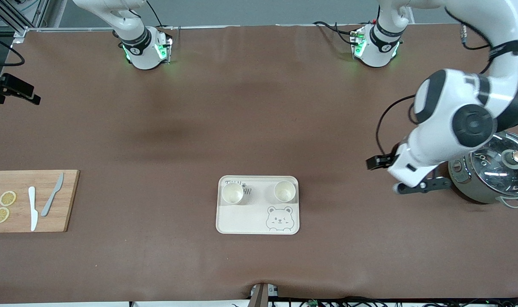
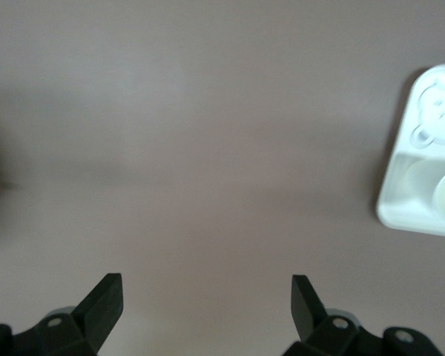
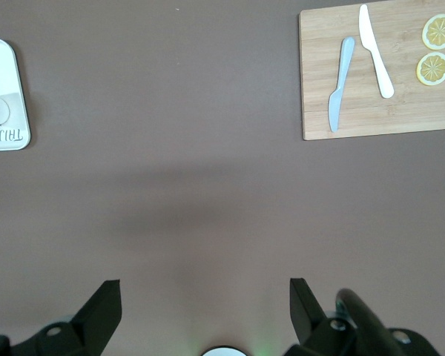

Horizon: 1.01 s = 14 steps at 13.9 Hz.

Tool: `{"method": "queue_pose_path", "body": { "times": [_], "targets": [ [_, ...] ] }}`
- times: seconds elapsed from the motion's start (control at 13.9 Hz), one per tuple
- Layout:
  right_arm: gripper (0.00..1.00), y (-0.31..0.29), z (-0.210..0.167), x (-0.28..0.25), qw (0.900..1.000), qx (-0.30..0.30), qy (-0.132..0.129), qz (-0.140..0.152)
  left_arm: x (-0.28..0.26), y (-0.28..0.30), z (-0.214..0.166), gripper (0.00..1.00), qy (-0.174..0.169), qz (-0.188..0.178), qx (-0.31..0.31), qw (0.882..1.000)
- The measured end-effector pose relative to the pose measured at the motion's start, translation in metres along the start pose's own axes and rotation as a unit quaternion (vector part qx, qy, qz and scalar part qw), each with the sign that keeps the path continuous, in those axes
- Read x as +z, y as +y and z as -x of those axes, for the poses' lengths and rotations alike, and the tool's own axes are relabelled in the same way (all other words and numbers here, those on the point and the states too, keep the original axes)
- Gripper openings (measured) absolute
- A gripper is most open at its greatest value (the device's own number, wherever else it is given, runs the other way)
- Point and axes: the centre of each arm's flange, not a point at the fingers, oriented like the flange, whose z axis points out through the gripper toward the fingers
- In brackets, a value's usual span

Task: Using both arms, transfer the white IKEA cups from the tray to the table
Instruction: 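Lower the left gripper onto a white paper cup and grasp it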

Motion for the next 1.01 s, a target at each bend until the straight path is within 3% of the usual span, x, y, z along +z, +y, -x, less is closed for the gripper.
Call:
{"method": "queue_pose_path", "body": {
  "times": [0.36,0.79,0.93,1.01],
  "targets": [
    [1.00,0.000,0.000,0.000,1.000,0.000,0.000,0.000,0.074,0.095,0.005,1.00,0.043,0.031,-0.079,0.995],
    [1.00,0.002,-0.013,0.017,1.000,0.003,-0.013,0.002,0.148,0.165,0.013,0.98,0.091,0.090,-0.128,0.983],
    [1.00,0.004,-0.021,0.028,1.000,0.005,-0.022,0.003,0.166,0.183,0.024,0.86,0.089,0.094,-0.130,0.983],
    [1.00,0.007,-0.024,0.031,1.000,0.008,-0.025,0.003,0.175,0.190,0.028,0.86,0.090,0.096,-0.128,0.983]
  ]
}}
